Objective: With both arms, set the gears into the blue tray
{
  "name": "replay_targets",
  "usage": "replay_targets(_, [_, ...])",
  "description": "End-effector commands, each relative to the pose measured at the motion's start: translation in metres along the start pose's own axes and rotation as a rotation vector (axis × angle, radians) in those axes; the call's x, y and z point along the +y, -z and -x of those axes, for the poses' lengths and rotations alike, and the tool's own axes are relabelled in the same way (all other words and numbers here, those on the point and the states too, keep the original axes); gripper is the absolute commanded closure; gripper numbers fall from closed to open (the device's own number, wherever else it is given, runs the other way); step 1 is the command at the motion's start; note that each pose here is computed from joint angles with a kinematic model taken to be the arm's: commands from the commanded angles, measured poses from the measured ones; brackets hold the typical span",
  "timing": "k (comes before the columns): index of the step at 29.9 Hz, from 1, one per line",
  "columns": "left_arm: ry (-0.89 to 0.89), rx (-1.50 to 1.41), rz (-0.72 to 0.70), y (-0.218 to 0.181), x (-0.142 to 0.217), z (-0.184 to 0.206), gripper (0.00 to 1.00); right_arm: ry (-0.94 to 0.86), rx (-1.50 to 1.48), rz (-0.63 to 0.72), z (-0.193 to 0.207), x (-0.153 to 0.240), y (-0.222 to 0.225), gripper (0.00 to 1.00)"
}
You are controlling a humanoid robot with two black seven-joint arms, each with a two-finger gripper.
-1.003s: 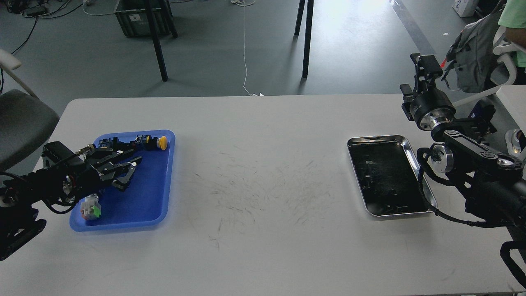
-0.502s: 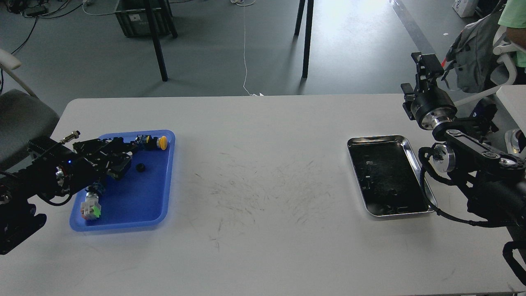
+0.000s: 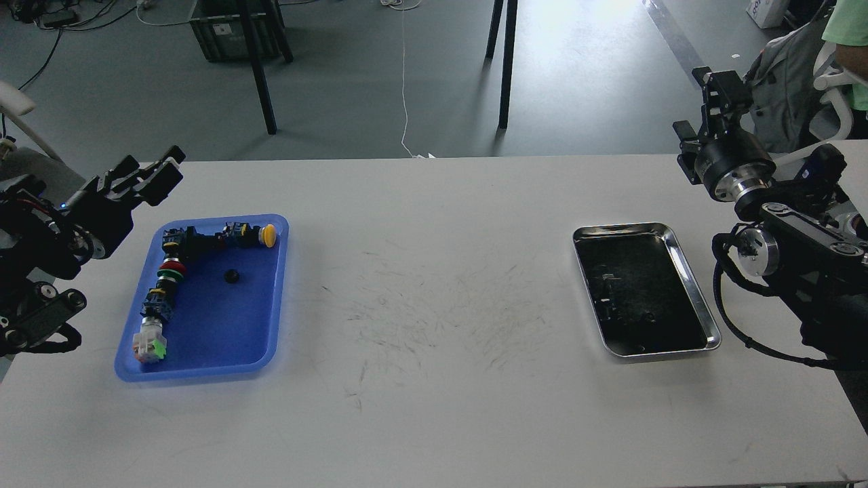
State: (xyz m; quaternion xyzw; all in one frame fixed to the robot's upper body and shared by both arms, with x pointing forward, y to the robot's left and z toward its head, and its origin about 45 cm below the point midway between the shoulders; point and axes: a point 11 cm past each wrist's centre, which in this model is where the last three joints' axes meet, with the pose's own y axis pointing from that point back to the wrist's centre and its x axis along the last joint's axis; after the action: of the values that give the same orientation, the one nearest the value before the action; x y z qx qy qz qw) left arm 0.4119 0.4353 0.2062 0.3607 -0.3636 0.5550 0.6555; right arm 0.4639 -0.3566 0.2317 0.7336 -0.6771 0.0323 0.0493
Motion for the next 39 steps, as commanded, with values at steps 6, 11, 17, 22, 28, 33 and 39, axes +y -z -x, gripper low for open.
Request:
replay_targets(6, [-0.008,0.345,-0.048,-0.003,-0.013,-0.015,0.02,0.099,0.081,-0.007,-0.004,0.017,0.023,0.04])
replay_targets(11, [0.039,0.557,-0.030,-0.011,-0.020,-0.018,0.02,0.206,0.179,-0.015,-0.011,0.034,0.045,0.04])
replay_targets(17, [0.138,0.685,0.023,-0.029,-0.028,-0.005,0.02,0.358,0.300,0.035,-0.020,0.057,0.055,0.04])
replay_targets(22, [0.205,0.840,0.073,-0.048,-0.035,0.010,0.02,0.475,0.359,0.084,-0.029,0.076,0.059,0.04])
replay_targets(28, [0.217,0.984,0.154,-0.074,-0.045,0.009,0.02,0.542,0.542,0.138,-0.038,0.088,0.049,0.04])
replay_targets(33, [0.269,1.019,0.190,-0.098,-0.056,0.028,0.01,0.589,0.644,0.182,-0.041,0.096,0.036,0.04])
replay_targets(39, [0.288,1.052,0.174,-0.106,-0.063,0.053,0.01,0.707,0.877,0.239,-0.039,0.106,0.013,0.05])
